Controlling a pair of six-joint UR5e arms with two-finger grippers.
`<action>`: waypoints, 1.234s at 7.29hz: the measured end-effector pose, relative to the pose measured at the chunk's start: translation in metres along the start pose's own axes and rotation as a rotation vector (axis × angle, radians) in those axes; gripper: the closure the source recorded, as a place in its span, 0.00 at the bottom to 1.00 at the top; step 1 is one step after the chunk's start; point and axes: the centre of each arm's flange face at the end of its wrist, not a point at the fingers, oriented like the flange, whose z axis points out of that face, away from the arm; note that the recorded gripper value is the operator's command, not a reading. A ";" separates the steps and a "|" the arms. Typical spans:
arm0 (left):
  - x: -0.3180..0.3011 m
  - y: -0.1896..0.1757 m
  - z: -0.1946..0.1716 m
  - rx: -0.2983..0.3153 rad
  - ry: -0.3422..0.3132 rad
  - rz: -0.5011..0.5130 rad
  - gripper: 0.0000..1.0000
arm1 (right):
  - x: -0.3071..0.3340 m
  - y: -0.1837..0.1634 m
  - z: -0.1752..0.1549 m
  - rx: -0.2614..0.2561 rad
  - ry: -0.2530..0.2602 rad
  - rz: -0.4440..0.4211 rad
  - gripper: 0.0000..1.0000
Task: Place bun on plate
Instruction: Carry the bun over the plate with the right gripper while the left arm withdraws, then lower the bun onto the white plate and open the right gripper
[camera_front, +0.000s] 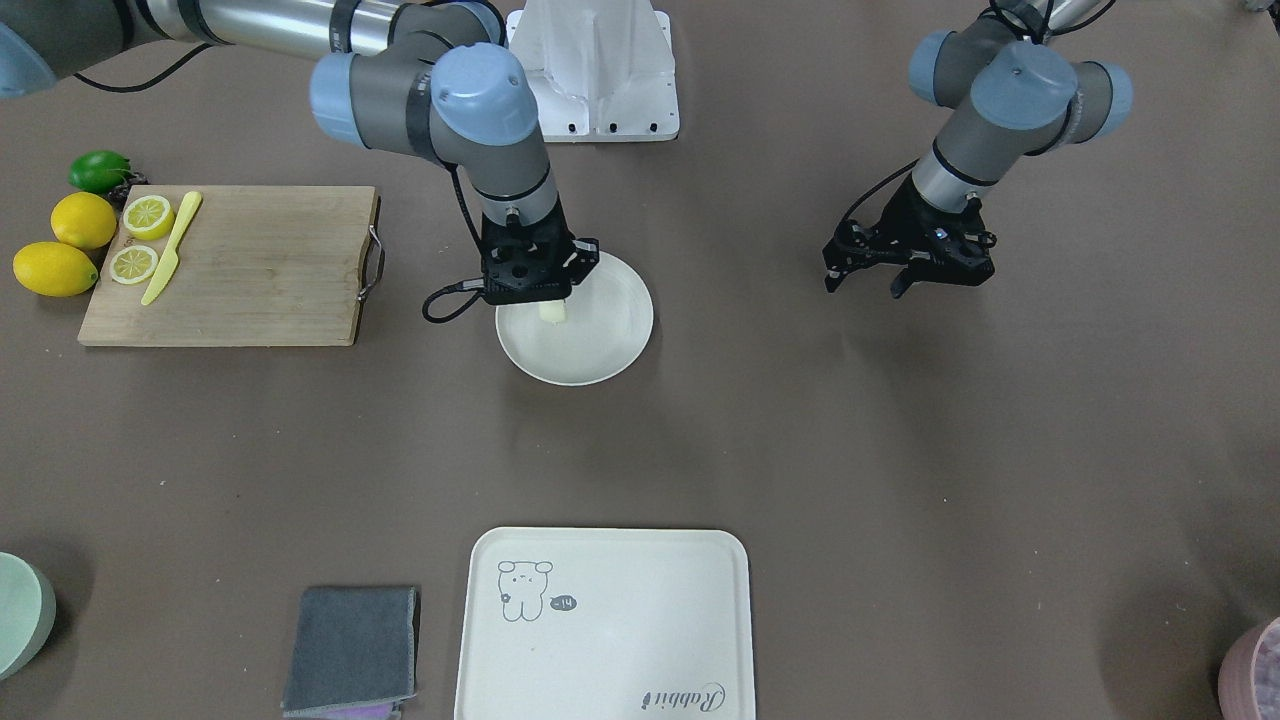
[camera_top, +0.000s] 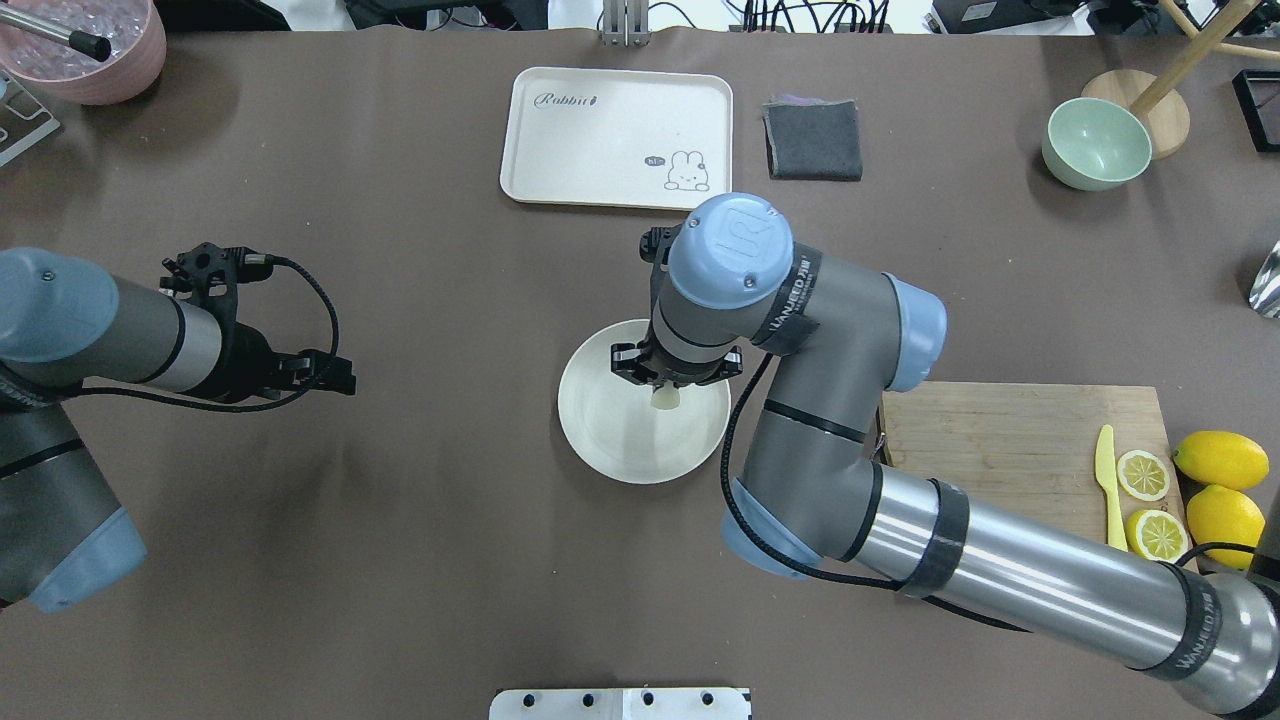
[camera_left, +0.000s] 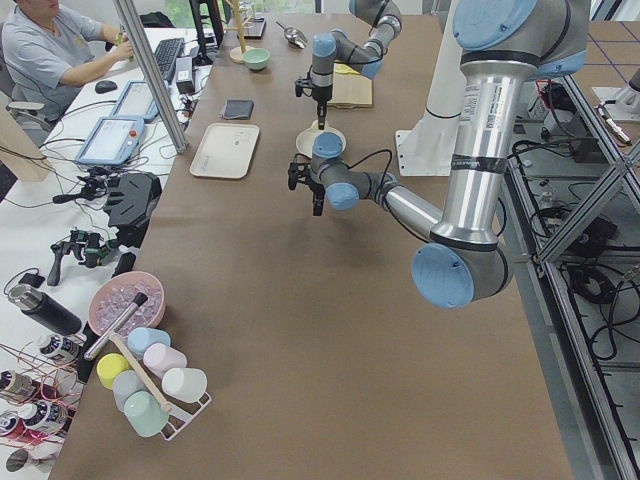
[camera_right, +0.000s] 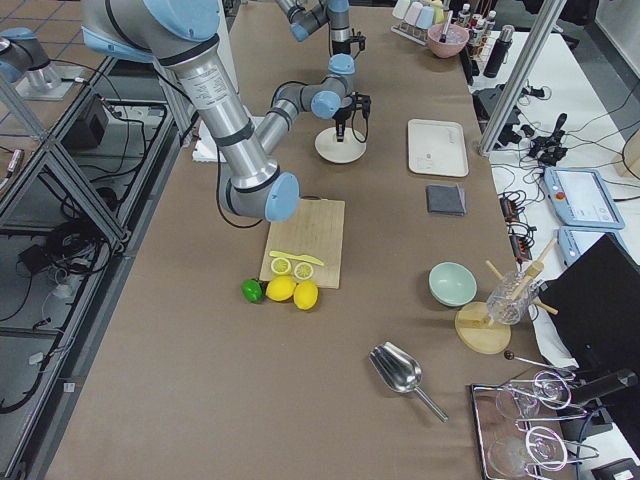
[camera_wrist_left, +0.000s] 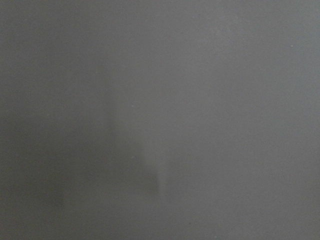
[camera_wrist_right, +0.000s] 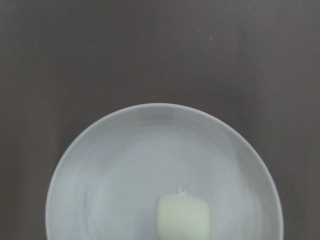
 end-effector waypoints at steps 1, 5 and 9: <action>-0.011 -0.001 -0.003 -0.003 0.002 0.012 0.03 | -0.007 0.003 0.014 -0.003 0.009 -0.005 0.64; -0.018 -0.006 0.001 -0.005 0.001 0.023 0.03 | -0.006 0.016 0.046 -0.009 0.020 -0.002 0.41; -0.021 -0.010 -0.002 0.003 -0.002 0.016 0.03 | -0.007 0.017 0.047 -0.007 0.020 -0.011 0.00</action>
